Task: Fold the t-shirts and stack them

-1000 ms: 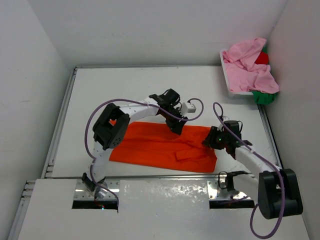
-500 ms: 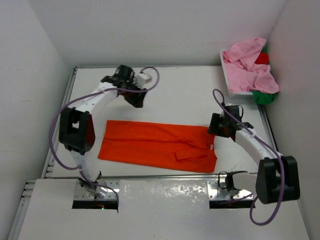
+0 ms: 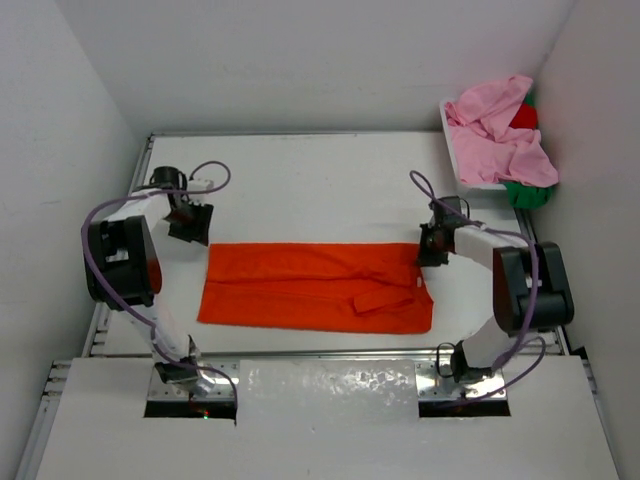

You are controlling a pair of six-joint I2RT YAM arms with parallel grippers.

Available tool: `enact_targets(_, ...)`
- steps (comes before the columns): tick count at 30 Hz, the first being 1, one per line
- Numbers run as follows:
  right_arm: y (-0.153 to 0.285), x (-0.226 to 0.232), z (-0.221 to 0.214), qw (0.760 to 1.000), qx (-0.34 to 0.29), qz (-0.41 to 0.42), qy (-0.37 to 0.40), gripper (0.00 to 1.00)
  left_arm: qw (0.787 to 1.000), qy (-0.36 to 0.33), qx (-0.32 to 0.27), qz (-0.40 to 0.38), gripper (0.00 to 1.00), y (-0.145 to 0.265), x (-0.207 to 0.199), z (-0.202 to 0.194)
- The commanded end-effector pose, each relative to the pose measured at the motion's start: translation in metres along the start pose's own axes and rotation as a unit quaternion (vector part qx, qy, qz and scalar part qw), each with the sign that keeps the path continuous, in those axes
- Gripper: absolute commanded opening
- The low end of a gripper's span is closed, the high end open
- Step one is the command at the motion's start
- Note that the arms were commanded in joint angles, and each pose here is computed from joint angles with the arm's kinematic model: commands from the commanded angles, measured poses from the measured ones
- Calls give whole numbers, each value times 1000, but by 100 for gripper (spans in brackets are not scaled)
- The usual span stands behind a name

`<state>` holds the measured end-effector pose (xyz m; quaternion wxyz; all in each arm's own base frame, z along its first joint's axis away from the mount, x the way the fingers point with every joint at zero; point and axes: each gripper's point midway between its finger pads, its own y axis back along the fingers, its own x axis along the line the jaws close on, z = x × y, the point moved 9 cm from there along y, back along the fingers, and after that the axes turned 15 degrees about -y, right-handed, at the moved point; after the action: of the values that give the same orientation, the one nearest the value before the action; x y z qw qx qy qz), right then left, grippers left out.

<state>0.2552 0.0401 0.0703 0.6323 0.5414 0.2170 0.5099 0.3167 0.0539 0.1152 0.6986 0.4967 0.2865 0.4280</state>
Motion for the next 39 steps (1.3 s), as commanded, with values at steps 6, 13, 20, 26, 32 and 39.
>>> enact_targets(6,-51,82,117,997,-42,54,45,10,995,49,-77,45,49,34,44,-15)
enact_targets(13,-100,187,236,982,-120,130,65,50,997,62,-50,24,49,28,46,-23)
enact_targets(20,-49,200,269,951,-243,178,63,65,994,68,-78,-22,49,22,35,-21)
enact_targets(26,22,180,268,954,-264,134,45,60,996,-1,-75,-57,49,12,7,-9)
enact_targets(32,15,122,195,980,-196,27,-5,29,993,-45,-72,-78,49,2,-17,3)
enact_targets(39,-26,97,148,993,-110,1,-44,34,993,-58,-54,-84,49,-6,-22,6)
